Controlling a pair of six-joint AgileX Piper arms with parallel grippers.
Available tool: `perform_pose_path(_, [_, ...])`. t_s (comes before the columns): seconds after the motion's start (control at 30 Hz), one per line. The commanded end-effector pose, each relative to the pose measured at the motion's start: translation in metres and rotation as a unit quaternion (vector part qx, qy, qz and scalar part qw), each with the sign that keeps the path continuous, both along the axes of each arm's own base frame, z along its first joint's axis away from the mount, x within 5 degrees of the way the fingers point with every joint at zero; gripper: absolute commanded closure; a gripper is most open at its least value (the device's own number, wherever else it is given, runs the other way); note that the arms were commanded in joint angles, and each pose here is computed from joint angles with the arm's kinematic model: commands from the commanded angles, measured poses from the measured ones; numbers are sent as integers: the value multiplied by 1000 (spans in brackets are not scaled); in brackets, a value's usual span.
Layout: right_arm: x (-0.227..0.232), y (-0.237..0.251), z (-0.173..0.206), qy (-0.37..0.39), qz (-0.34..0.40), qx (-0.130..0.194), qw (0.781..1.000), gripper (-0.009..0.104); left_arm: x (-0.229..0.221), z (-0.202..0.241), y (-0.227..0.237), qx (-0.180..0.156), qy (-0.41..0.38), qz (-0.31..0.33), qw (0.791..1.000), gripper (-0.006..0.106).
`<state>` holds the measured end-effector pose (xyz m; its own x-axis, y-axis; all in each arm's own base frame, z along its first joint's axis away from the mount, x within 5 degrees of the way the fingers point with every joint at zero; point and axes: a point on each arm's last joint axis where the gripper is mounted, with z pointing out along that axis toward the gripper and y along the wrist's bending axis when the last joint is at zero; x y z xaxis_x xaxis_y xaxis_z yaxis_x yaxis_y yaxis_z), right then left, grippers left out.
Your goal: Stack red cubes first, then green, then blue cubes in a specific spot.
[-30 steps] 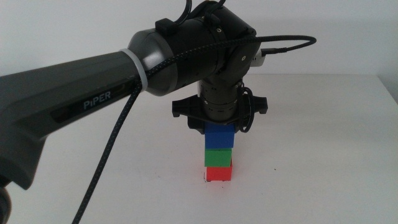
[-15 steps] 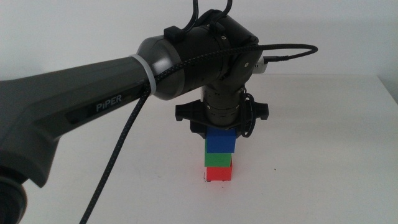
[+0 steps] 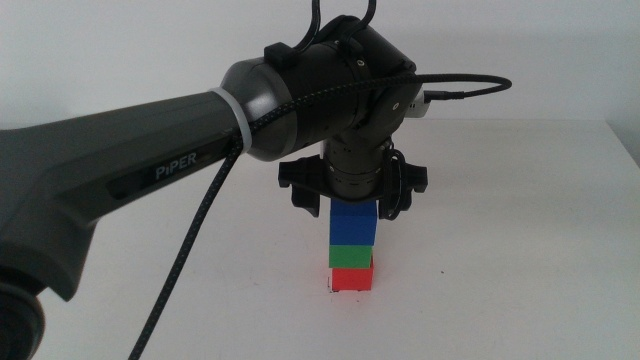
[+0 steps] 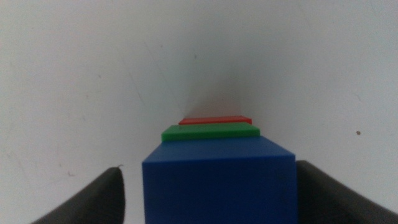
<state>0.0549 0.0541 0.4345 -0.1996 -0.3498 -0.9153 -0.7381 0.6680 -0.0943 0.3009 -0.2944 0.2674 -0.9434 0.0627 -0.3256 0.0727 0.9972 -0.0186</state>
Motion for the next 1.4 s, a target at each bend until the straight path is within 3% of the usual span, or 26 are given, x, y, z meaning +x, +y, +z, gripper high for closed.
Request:
perform_pose_path(0.0, [2, 1, -1, -6, -3, -4, 1000, 13, 0, 2, 2, 2, -6, -2, 1000, 9])
perform_pose_path(0.17, [2, 1, -1, -6, -3, -4, 1000, 13, -3, 15, 2, -10, 1, 4, 1000, 7])
perform_pose_path(0.33, [2, 1, -1, -6, -3, -4, 1000, 13, -12, 60, 9, -40, -37, -53, 997, 7])
perform_pose_path(0.5, [2, 1, -1, -6, -3, -4, 1000, 13, -31, 116, 32, -79, -98, -55, 991, 7])
perform_pose_path(0.77, [2, 1, -1, -6, -3, -4, 1000, 13, -72, 181, 113, -49, -215, -75, 973, 7])
perform_pose_path(1.0, [2, 1, -1, -6, -3, -4, 1000, 13, -109, 186, 204, 13, -241, -76, 967, 7])
perform_pose_path(1.07, [2, 1, -1, -6, -3, -4, 1000, 13, -126, 188, 227, -10, -298, -90, 950, 7])
perform_pose_path(1.17, [2, 1, -1, -5, -3, -5, 1000, 13, -155, 184, 258, -15, -360, -78, 930, 7])
perform_pose_path(1.37, [2, 1, -1, -5, -3, -5, 1000, 13, -185, 173, 286, -22, -372, 15, 928, 7])
